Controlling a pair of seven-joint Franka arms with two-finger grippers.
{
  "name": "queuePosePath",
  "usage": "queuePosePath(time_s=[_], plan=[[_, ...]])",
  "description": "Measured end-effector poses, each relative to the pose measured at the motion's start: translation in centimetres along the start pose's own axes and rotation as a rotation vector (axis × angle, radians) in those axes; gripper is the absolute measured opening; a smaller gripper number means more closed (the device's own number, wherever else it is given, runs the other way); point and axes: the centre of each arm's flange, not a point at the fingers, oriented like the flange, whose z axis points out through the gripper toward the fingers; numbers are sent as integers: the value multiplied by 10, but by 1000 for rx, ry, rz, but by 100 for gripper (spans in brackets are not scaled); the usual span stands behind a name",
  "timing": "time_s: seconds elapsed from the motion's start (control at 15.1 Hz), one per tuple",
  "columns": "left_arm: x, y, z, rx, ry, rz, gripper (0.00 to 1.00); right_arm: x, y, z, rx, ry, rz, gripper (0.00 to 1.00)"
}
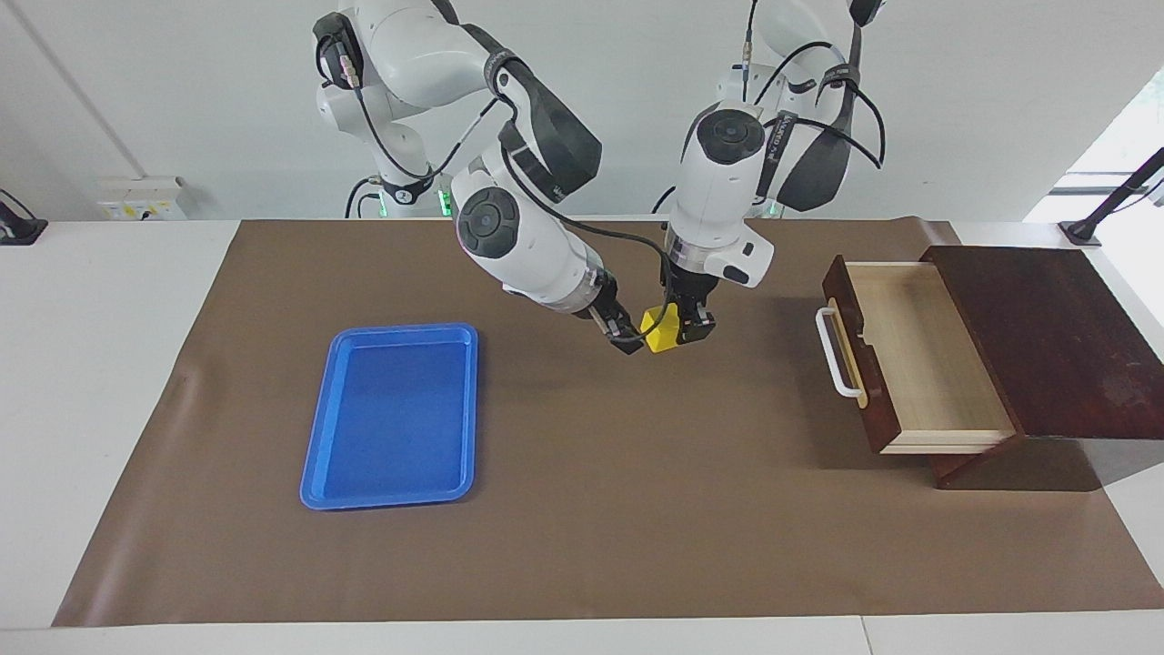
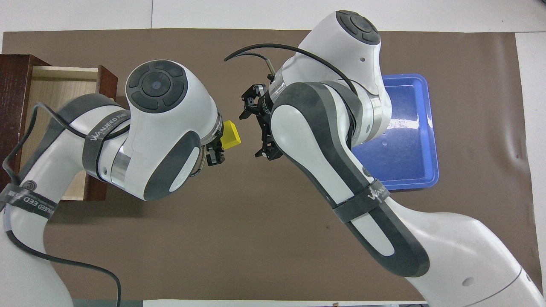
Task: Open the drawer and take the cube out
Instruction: 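Grasp the yellow cube with the right gripper from the left gripper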
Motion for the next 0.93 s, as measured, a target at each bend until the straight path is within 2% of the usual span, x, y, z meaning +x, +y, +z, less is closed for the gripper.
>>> queuePosePath(time_s=[0.2,0.6,0.93], plan=[[0,0,0,1,1,0,56,-5,-2,0,19,-4,30,100],[-3,-3,1,2,1,7,56,-14,-7,-4,73,-54,55,99],[-4,-3,1,2,1,9,56,-18,-6,-2,73,-62,53,97]])
